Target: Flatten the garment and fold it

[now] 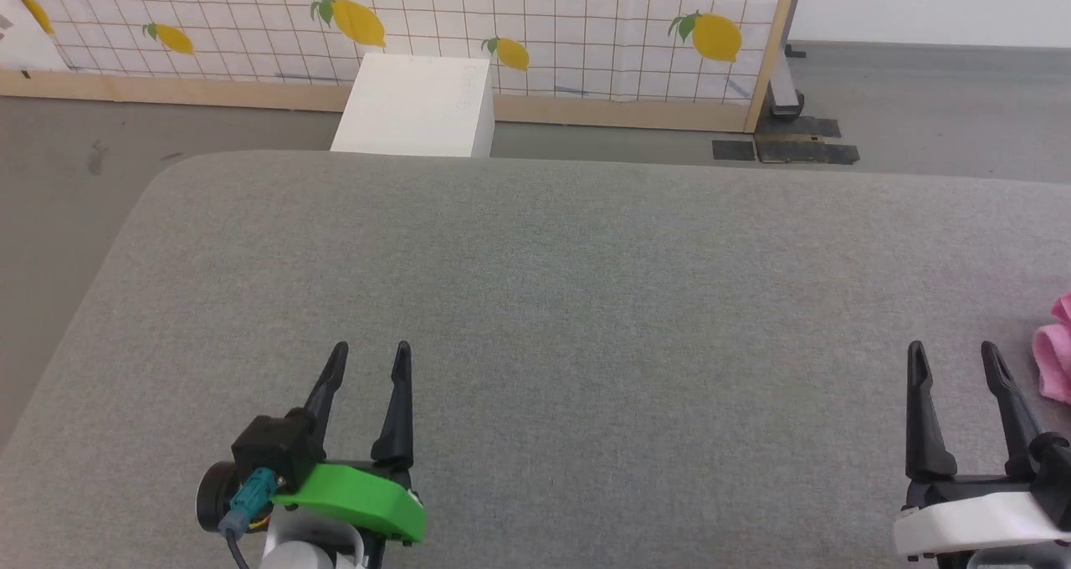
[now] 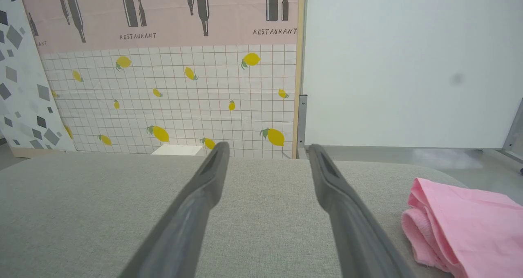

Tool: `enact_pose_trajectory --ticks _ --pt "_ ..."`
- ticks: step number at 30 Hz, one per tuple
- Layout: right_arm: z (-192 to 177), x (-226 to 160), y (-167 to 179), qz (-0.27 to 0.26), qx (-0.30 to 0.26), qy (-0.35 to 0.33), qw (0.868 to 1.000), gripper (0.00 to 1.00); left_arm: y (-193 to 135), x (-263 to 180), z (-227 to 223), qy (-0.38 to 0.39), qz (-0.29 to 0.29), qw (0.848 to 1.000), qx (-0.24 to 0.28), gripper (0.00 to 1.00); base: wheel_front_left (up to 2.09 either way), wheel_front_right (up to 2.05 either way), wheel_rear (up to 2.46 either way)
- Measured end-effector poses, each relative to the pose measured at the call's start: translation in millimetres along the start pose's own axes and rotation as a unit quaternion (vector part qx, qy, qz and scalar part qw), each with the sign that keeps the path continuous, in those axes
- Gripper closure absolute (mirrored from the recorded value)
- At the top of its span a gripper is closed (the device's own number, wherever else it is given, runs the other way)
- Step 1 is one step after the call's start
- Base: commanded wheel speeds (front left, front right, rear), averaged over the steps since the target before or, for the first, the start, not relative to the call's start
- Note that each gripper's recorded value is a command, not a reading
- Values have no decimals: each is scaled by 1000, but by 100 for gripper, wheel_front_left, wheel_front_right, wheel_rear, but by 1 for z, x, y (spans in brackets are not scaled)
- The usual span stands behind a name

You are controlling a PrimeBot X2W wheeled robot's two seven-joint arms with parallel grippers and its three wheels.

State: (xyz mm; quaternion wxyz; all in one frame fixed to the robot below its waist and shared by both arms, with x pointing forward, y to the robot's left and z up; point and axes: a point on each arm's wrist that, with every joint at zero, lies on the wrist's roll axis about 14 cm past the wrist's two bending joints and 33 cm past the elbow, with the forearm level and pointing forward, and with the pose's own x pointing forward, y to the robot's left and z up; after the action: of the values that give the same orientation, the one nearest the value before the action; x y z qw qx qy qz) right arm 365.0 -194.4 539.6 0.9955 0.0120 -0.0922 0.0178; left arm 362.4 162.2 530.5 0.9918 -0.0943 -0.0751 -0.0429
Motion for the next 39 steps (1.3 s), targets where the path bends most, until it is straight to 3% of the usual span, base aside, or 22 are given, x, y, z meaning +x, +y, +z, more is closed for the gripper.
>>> enact_pose_trajectory --ticks 23,24,39 --pt "0 -5 1 -1 11 2 1000 0 -3 0 -3 4 -1 1000 -5 0 0 0 0" --pt "0 -6 1 -1 11 1 1000 100 -3 0 -3 4 -1 1000 -6 100 0 0 0" --pt "0 -6 0 -2 10 1 1000 100 -4 1 -3 4 -3 1000 -5 100 0 0 0"
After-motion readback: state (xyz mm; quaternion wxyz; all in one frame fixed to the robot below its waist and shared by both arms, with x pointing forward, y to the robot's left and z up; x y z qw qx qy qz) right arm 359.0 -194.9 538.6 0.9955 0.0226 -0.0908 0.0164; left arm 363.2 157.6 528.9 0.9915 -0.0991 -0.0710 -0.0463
